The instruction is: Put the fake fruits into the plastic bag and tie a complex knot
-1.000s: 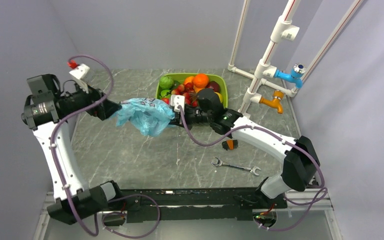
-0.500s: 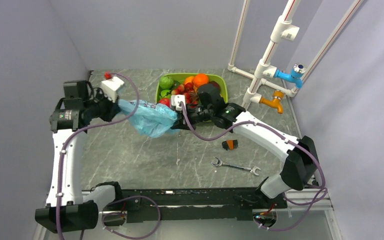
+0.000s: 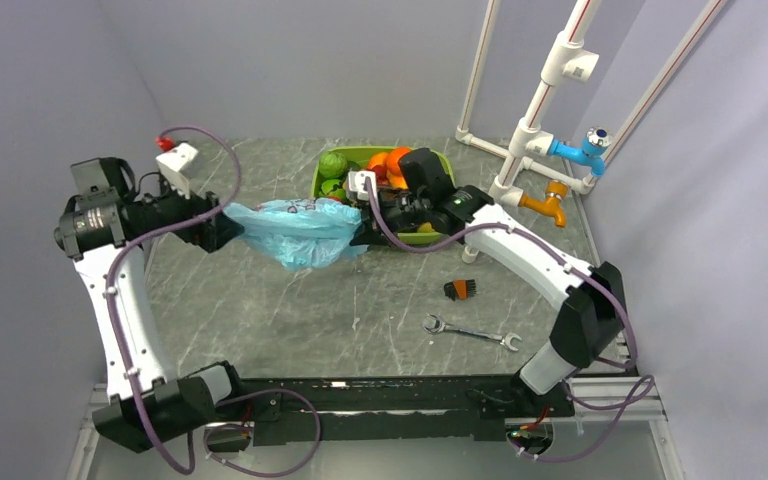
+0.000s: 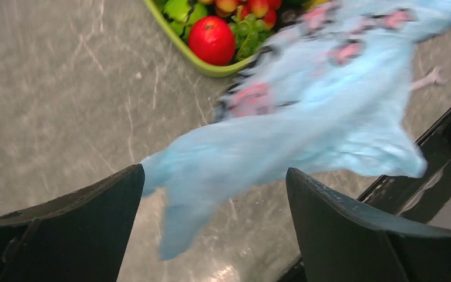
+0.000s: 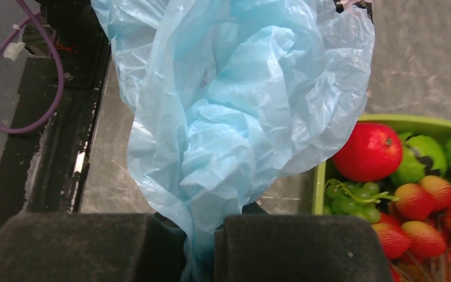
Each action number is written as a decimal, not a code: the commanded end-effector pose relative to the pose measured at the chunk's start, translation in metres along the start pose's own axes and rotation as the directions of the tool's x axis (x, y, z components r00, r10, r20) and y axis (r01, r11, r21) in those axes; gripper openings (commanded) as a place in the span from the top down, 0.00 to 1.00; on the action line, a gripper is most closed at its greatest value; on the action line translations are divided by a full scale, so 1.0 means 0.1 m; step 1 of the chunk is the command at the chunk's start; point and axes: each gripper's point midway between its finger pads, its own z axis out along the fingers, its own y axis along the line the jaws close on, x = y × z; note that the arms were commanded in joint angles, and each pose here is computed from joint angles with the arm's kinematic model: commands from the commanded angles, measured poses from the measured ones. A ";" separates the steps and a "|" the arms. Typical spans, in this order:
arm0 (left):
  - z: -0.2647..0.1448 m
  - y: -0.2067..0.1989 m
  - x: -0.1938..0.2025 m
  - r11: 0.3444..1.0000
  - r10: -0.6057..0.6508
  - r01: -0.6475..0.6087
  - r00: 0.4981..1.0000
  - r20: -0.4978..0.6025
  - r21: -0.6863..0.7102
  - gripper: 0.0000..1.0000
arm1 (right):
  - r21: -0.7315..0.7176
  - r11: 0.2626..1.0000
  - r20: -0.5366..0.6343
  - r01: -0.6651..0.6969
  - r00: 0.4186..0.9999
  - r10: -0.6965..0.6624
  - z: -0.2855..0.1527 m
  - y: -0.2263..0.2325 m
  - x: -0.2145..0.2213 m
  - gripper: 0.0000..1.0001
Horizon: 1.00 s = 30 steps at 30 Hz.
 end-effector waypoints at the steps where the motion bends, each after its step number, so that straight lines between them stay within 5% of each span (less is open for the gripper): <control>1: -0.13 -0.42 -0.42 0.918 0.396 -0.395 0.913 0.093 -0.038 0.01 | -0.063 0.993 -0.002 -0.100 0.995 0.100 0.13 0.07 -0.11 1.00; 14: -0.07 -1.11 -0.02 0.697 0.688 -0.689 0.721 0.085 0.199 0.01 | -0.150 0.930 -0.031 -0.335 0.942 0.334 0.38 -0.01 -0.29 1.00; 21: 0.19 -0.71 -0.05 0.543 0.840 -0.839 0.543 -0.014 0.043 0.01 | -0.254 0.899 -0.070 -0.357 0.934 0.351 0.46 0.18 -0.35 1.00; 25: 0.25 -0.66 0.17 0.473 0.881 -0.868 0.466 -0.076 0.151 0.04 | -0.294 0.873 -0.088 -0.388 0.921 0.380 0.48 0.24 -0.38 1.00; 27: 0.24 -0.64 0.24 0.475 0.880 -0.864 0.464 -0.102 0.165 0.33 | -0.301 0.866 -0.102 -0.400 0.916 0.388 0.49 0.25 -0.38 1.00; 29: 0.19 -0.69 0.20 0.525 0.851 -0.836 0.516 -0.099 0.160 0.94 | -0.292 0.858 -0.131 -0.422 0.907 0.401 0.49 0.23 -0.30 0.97; 30: 0.15 -0.71 0.16 0.580 0.814 -0.801 0.571 -0.103 0.149 1.00 | -0.264 0.862 -0.152 -0.432 0.901 0.405 0.50 0.19 -0.22 0.89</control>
